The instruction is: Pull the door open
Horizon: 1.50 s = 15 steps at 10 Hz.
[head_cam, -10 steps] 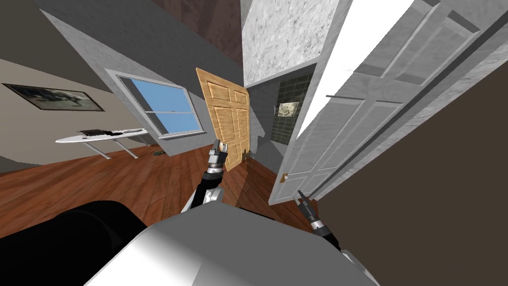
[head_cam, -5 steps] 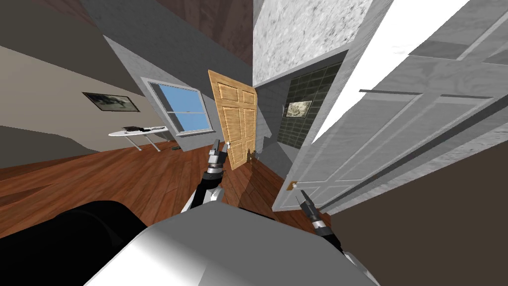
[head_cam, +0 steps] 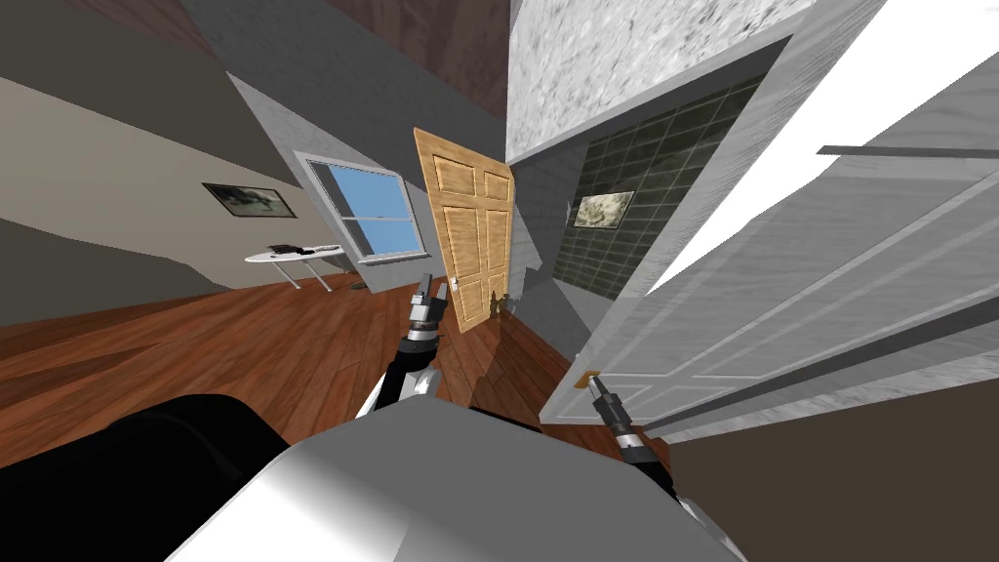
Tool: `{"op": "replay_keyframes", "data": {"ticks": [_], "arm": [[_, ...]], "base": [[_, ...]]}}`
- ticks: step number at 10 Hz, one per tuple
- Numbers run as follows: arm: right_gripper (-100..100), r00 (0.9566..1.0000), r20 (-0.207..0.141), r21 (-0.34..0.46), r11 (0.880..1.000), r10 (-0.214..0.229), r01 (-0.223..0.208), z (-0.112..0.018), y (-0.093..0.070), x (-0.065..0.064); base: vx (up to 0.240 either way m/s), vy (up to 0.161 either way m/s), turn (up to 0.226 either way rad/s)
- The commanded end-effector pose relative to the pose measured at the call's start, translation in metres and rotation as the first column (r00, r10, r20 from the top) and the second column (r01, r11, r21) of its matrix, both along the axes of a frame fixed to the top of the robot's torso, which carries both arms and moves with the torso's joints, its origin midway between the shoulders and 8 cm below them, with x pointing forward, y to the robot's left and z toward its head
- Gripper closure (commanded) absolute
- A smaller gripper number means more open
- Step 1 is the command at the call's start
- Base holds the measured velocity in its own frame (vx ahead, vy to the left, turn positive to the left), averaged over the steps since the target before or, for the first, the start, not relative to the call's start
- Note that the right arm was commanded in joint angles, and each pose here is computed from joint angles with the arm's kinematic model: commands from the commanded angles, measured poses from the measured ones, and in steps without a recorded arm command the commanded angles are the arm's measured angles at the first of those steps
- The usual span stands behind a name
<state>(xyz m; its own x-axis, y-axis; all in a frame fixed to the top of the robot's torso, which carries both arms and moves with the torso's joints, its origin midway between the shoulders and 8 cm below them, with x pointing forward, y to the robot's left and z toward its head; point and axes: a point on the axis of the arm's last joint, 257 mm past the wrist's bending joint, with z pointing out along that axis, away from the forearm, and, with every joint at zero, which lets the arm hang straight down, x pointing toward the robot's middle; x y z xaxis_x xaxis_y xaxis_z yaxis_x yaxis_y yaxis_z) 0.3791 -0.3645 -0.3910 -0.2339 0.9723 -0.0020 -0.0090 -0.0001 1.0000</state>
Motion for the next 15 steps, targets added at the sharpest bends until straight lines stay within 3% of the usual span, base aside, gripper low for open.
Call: {"op": "replay_keyframes", "data": {"ticks": [1,4,7,8,11,13,15], "arm": [[100,1.0,0.002,0.001,1.0,0.001,-0.001,0.0,0.0,0.0],[100,1.0,0.002,0.001,1.0,0.001,-0.001,0.0,0.0,0.0],[100,0.9995,-0.002,-0.004,0.999,0.032,-0.032,-0.003,-0.002,-0.026],[100,0.9995,-0.002,-0.004,0.999,0.032,-0.032,-0.003,-0.002,-0.026],[100,0.9977,-0.003,-0.007,0.998,0.068,-0.068,-0.004,-0.004,-0.055],[100,0.9977,-0.003,-0.007,0.998,0.068,-0.068,-0.004,-0.004,-0.055],[100,0.9956,-0.004,-0.007,0.996,0.093,-0.093,-0.003,-0.006,-0.075]], "base": [[-0.015,-0.007,0.012],[-0.003,-0.001,0.0],[-0.032,-0.027,0.041],[-0.034,-0.023,-0.002],[-0.046,-0.035,0.035],[-0.027,-0.028,0.0],[-0.022,-0.027,0.047]]}}
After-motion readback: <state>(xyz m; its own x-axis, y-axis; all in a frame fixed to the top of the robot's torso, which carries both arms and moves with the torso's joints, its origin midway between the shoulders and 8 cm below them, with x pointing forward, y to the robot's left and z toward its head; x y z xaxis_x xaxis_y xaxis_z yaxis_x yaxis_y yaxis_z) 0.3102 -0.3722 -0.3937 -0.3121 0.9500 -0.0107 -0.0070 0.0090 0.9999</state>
